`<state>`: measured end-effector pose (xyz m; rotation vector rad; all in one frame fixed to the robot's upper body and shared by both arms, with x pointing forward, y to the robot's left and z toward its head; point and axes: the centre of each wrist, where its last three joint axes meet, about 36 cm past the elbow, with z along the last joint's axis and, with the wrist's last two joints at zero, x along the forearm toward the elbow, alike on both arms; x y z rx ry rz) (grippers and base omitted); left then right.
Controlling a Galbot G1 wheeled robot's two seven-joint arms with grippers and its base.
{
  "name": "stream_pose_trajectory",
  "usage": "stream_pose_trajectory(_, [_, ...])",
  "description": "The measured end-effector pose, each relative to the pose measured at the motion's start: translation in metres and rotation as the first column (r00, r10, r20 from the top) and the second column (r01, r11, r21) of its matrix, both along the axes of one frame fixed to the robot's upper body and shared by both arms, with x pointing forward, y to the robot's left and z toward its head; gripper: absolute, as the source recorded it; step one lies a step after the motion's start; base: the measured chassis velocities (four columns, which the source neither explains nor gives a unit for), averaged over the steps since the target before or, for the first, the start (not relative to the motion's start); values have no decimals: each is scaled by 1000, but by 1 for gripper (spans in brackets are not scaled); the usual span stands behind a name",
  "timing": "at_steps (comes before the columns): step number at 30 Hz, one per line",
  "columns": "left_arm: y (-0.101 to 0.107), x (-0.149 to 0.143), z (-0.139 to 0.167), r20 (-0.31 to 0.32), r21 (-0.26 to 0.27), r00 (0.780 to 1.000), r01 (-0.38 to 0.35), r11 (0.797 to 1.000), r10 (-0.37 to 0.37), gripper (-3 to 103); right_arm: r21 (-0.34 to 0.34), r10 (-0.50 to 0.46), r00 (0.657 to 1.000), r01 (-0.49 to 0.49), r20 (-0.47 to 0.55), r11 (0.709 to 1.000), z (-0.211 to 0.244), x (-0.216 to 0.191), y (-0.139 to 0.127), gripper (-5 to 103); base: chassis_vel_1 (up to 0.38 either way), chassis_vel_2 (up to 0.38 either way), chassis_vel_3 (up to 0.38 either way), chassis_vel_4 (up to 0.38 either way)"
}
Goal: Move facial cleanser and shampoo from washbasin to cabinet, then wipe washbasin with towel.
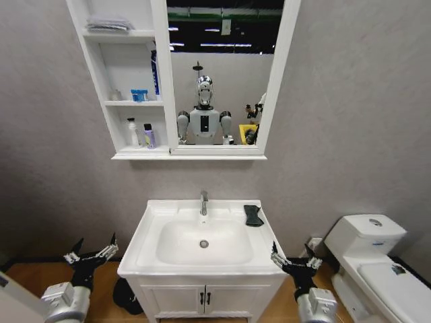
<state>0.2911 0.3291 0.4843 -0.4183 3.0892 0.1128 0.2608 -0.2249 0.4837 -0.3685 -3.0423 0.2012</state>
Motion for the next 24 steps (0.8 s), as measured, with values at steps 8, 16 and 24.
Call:
stream_pose_trajectory(8, [0, 0, 0, 0, 0, 1000, 0, 1000, 0, 100, 3, 14, 1000, -14, -8, 1000, -1, -10, 1, 100, 252, -242, -246, 246])
stream_pose_trajectory(16, [0, 0, 0, 0, 0, 1000, 0, 1000, 0, 100, 8, 42, 999, -42, -9, 999, -3, -18, 6, 100, 325, -319, -317, 323])
stream_pose_trajectory(24, [0, 0, 0, 0, 0, 1000, 0, 1000, 0, 100, 12, 87, 996, -87, -5, 996, -8, -19, 11, 100, 364, -381, -356, 358])
